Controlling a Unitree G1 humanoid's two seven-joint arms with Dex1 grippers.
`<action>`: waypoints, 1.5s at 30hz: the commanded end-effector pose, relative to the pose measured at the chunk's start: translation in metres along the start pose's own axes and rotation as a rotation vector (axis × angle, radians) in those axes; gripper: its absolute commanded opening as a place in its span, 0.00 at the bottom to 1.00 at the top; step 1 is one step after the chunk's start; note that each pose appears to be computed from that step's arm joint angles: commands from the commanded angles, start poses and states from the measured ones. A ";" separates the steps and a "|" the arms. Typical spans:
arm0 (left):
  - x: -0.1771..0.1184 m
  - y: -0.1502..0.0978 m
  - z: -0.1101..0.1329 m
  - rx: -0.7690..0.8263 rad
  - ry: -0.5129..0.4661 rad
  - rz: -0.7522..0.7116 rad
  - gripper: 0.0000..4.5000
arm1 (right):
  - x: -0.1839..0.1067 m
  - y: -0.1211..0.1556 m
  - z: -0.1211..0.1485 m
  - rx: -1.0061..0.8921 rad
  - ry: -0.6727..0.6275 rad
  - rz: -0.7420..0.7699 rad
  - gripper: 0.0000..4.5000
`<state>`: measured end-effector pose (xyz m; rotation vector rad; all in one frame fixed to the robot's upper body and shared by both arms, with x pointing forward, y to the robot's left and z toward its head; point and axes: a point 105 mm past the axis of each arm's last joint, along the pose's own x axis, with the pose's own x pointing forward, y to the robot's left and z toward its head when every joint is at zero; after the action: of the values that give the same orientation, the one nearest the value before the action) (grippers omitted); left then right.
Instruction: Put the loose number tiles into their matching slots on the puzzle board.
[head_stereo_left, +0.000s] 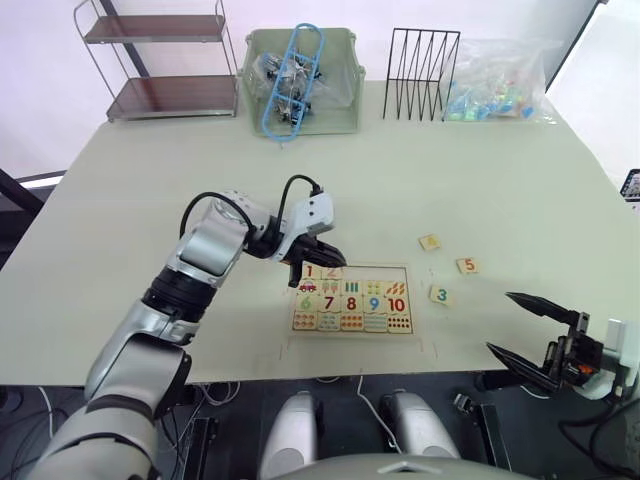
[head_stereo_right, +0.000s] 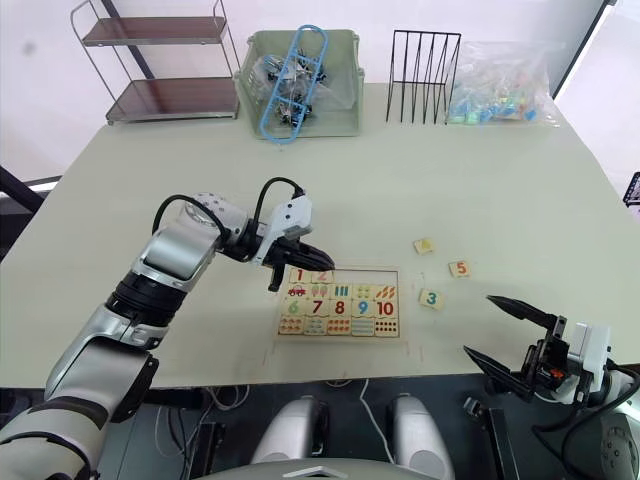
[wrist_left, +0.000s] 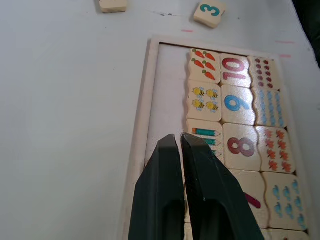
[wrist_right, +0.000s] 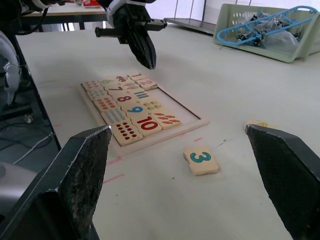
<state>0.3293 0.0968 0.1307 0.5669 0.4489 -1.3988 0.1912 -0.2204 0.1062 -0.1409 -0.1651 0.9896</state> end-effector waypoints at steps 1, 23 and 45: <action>-0.003 0.005 0.002 0.057 -0.078 0.035 0.02 | -0.003 -0.004 0.009 -0.033 -0.016 -0.018 1.00; 0.019 -0.005 -0.049 0.065 -0.088 0.004 0.02 | -0.007 -0.001 0.011 -0.033 -0.004 -0.030 1.00; -0.072 0.012 -0.041 -0.209 -0.526 0.660 0.02 | -0.020 -0.027 0.003 0.018 0.064 -0.288 1.00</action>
<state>0.3350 0.1681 0.1287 0.1420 0.0349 -0.8819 0.2024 -0.2418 0.1067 -0.1070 -0.1169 0.7360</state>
